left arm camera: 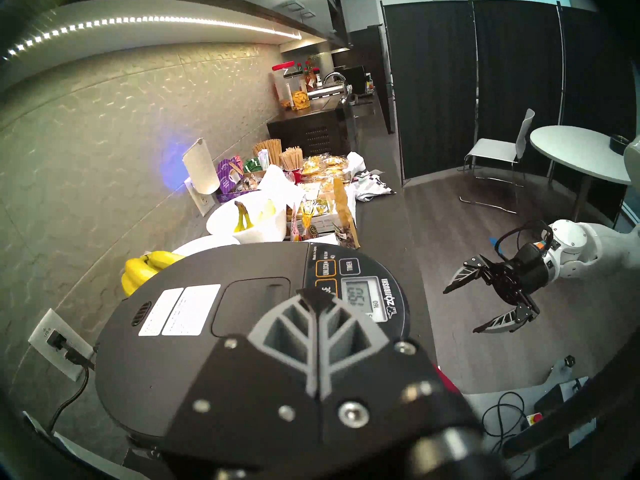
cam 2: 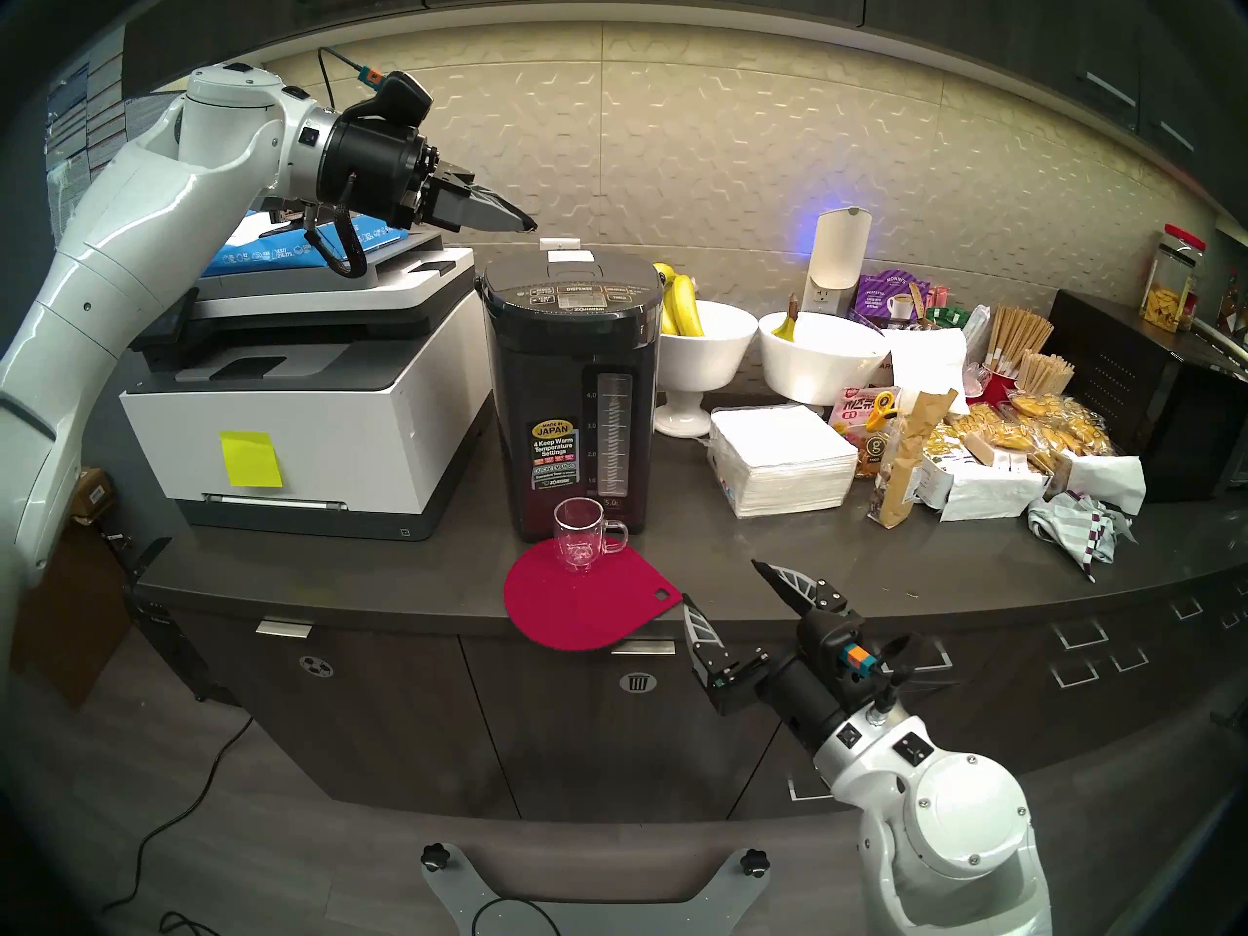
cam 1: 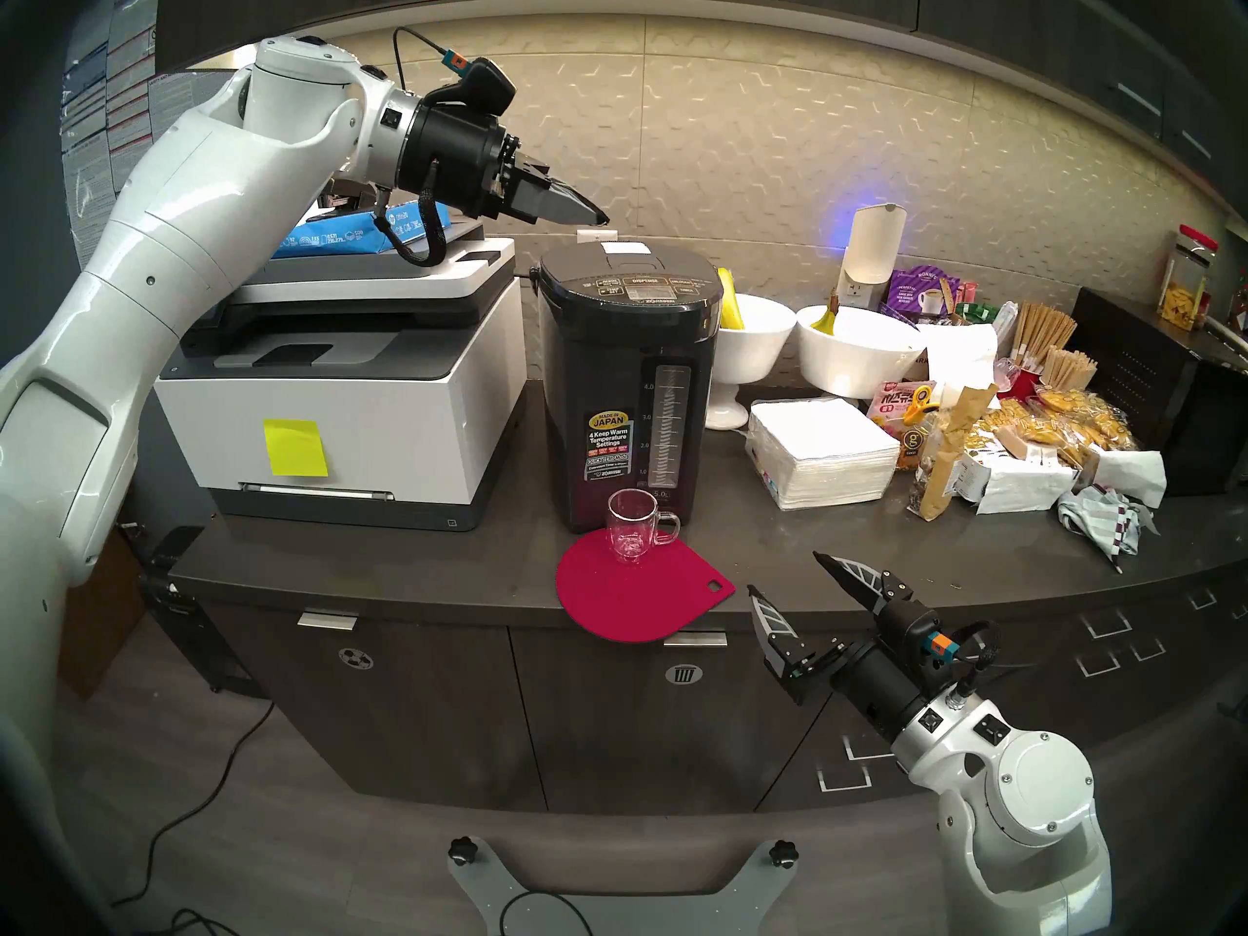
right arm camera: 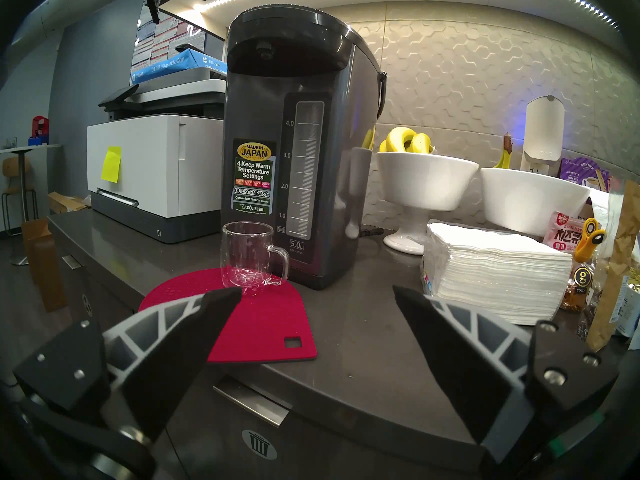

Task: Press the water dispenser button and fill the cup

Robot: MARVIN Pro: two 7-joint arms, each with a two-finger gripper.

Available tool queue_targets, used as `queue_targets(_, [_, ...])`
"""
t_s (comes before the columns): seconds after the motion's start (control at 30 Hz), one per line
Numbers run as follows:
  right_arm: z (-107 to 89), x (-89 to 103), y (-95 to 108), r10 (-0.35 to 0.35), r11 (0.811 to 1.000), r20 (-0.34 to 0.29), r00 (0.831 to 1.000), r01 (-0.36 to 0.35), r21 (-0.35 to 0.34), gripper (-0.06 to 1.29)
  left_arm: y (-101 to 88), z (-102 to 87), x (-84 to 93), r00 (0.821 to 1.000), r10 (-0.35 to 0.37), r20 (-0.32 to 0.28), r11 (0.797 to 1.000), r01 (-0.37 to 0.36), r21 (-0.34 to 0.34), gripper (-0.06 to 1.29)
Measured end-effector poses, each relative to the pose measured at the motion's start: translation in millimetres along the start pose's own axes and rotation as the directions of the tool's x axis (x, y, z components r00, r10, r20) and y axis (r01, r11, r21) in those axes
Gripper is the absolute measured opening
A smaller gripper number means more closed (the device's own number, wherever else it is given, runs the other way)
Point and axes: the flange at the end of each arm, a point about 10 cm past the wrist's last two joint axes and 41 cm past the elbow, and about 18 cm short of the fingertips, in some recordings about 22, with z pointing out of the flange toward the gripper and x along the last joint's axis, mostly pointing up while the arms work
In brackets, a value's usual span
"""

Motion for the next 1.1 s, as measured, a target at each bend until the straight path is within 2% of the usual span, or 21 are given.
queue_targets(0.3, [0.0, 0.0, 0.0, 0.0, 1.0, 0.0, 1.0, 0.0, 0.0, 1.25, -5.2, 6.8, 3.8, 1.0, -0.007, 0.029, 1.0, 0.007, 0.002, -0.02])
queue_targets(0.67, [0.0, -0.1, 0.0, 0.0, 1.0, 0.0, 1.0, 0.0, 0.0, 1.25, -6.6, 12.5, 28.5, 0.998, 0.0, 0.063, 0.999, -0.003, 0.05, -0.02])
queue_targets(1.1, [0.0, -0.1, 0.0, 0.0, 1.0, 0.0, 1.0, 0.0, 0.0, 1.25, 4.0, 30.3, 30.6, 0.995, 0.003, 0.096, 1.0, -0.004, 0.017, -0.02])
